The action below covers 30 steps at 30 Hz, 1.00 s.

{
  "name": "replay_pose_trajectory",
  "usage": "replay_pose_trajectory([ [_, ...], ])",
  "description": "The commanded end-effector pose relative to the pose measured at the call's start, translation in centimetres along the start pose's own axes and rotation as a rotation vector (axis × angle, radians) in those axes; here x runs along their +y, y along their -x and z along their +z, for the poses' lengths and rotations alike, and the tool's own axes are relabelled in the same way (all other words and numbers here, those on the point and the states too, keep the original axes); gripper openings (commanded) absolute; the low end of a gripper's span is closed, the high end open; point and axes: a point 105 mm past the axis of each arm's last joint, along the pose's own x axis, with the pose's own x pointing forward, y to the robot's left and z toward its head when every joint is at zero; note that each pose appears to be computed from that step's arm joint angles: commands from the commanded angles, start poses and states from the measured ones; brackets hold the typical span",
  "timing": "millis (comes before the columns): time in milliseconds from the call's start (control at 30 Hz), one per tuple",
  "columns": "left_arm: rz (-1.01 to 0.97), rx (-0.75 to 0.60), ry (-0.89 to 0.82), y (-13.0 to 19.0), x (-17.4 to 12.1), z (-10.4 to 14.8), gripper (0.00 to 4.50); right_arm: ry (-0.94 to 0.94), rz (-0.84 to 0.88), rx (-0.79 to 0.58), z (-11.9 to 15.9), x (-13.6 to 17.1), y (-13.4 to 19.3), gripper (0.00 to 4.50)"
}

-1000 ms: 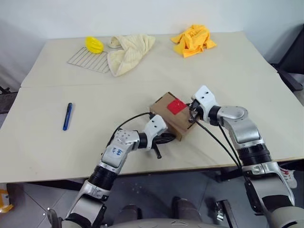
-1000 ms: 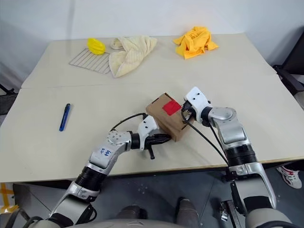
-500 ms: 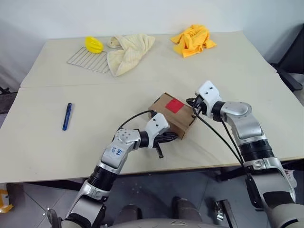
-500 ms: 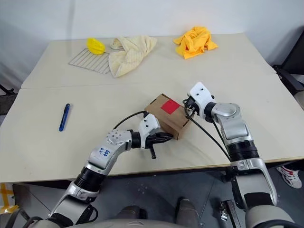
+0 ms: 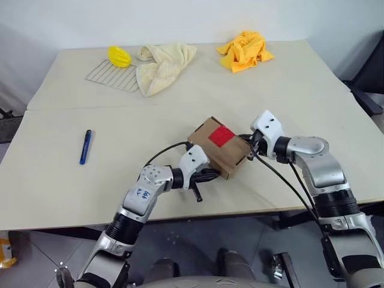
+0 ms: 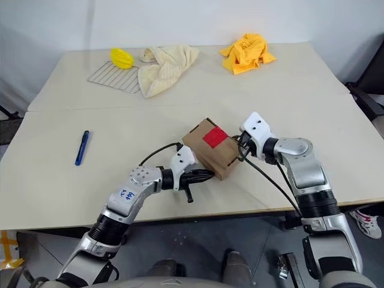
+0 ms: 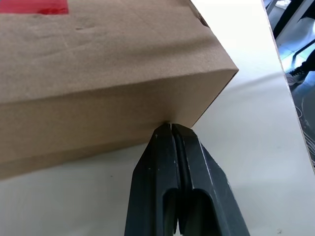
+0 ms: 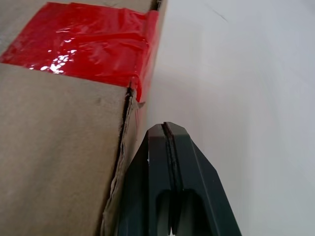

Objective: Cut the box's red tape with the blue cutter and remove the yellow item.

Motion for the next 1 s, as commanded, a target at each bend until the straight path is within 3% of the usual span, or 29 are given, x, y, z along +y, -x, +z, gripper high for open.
replay_pose_trajectory([
  [33, -0.042, -0.074, -0.047, -0.7, -1.1, 2.4, 0.04, 0.024, 0.074, -0.016, 0.7, 1.3, 0.4, 0.0],
  [600, -0.027, -0.064, -0.019, 0.3, -1.7, 2.5, 0.04, 0.065, -0.031, 0.053, -1.3, -1.4, 0.8, 0.0],
  [1000, 0.111, 0.0, 0.04, 4.5, -0.3, 1.3, 0.04, 0.071, -0.148, 0.062, -1.6, -4.7, 2.0, 0.0],
])
